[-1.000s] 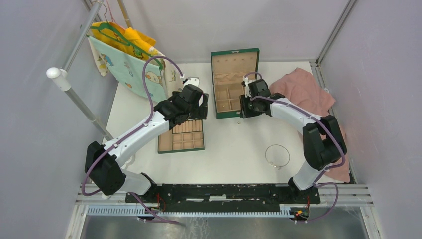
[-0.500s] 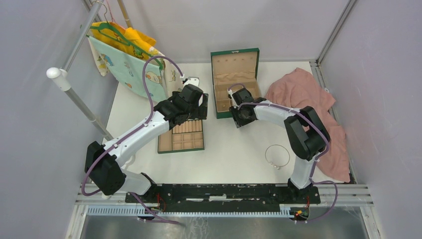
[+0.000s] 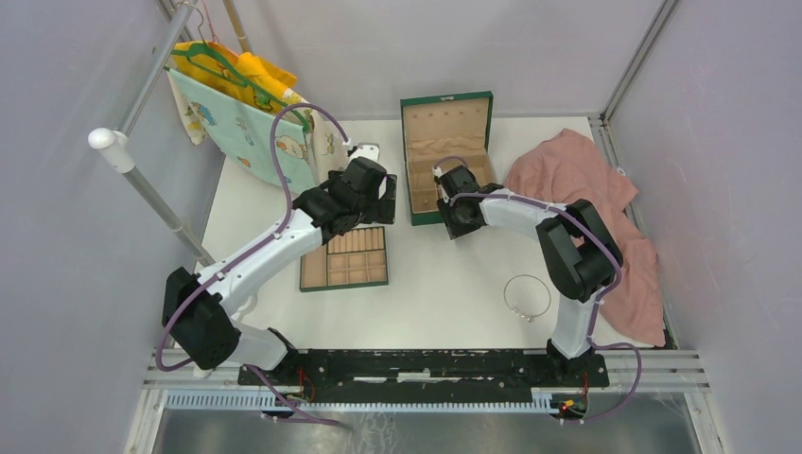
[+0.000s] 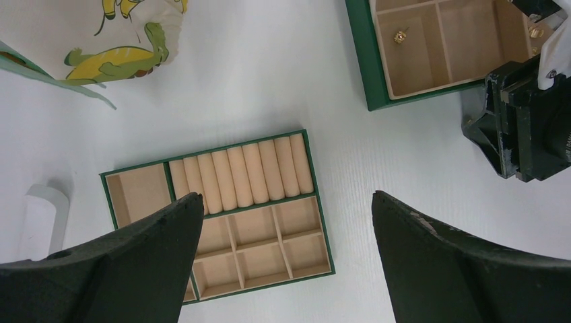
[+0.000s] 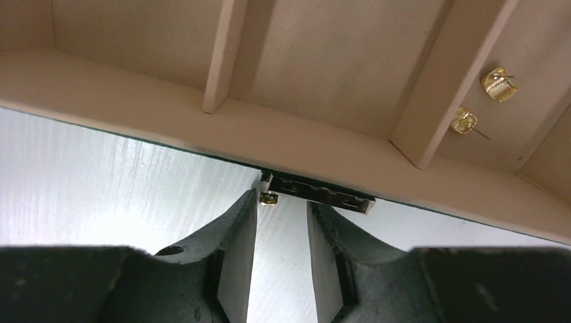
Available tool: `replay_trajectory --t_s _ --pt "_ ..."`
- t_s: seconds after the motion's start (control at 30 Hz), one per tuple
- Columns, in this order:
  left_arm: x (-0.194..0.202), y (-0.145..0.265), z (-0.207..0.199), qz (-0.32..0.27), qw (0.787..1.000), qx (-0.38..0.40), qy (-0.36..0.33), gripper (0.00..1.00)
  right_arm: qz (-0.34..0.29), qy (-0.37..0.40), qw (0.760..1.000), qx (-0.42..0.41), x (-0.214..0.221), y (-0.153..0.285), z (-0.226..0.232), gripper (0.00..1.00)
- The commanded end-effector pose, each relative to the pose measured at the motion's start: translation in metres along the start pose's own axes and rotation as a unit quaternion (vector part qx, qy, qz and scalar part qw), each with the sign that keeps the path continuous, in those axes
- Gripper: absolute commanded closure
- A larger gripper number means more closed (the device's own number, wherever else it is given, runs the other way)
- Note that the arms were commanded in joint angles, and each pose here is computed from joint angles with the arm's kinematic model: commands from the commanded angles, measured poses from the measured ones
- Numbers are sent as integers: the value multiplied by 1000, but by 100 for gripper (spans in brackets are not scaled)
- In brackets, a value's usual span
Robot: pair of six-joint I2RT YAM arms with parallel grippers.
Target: Organize the mixed jewelry
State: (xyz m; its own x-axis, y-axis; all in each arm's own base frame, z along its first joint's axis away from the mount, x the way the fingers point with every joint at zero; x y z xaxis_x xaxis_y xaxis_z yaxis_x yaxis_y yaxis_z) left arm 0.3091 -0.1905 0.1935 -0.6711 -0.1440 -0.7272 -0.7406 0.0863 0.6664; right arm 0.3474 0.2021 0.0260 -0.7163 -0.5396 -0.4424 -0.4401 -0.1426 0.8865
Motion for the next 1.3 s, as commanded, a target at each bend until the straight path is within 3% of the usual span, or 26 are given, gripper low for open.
replay_trajectory --t_s 0.0,0.27,0.63,0.87,1.27 --pt "-22 1 -8 -31 999 5 3 0 -15 -52 998 32 -15 2 -8 62" --pt "-22 -1 -8 -31 999 7 0 0 -8 -63 998 26 -12 -5 4 63" --pt "-22 1 -7 -32 999 6 -6 0 -4 -61 998 30 -10 -8 5 82" --pt "-23 2 -8 -33 999 10 -7 0 -4 -64 997 34 -10 -4 3 88" --pt "-25 4 -9 -34 999 12 -9 0 -50 -101 994 -12 -39 31 2 89"
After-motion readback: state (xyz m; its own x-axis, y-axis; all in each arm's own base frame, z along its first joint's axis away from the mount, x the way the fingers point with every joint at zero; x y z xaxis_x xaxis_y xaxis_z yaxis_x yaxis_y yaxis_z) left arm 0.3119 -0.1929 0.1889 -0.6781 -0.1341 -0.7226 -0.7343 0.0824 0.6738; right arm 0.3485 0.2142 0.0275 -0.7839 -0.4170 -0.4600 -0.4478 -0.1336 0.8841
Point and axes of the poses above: each gripper's point midway between its finger pads, its own y axis back along the fingers, its own z axis along the line the jaws close on, x = y × z, the point moved 1 cm from there along y, back along the fingers, and after that the axes turned 12 degrees about y, right-handed, at the moved point
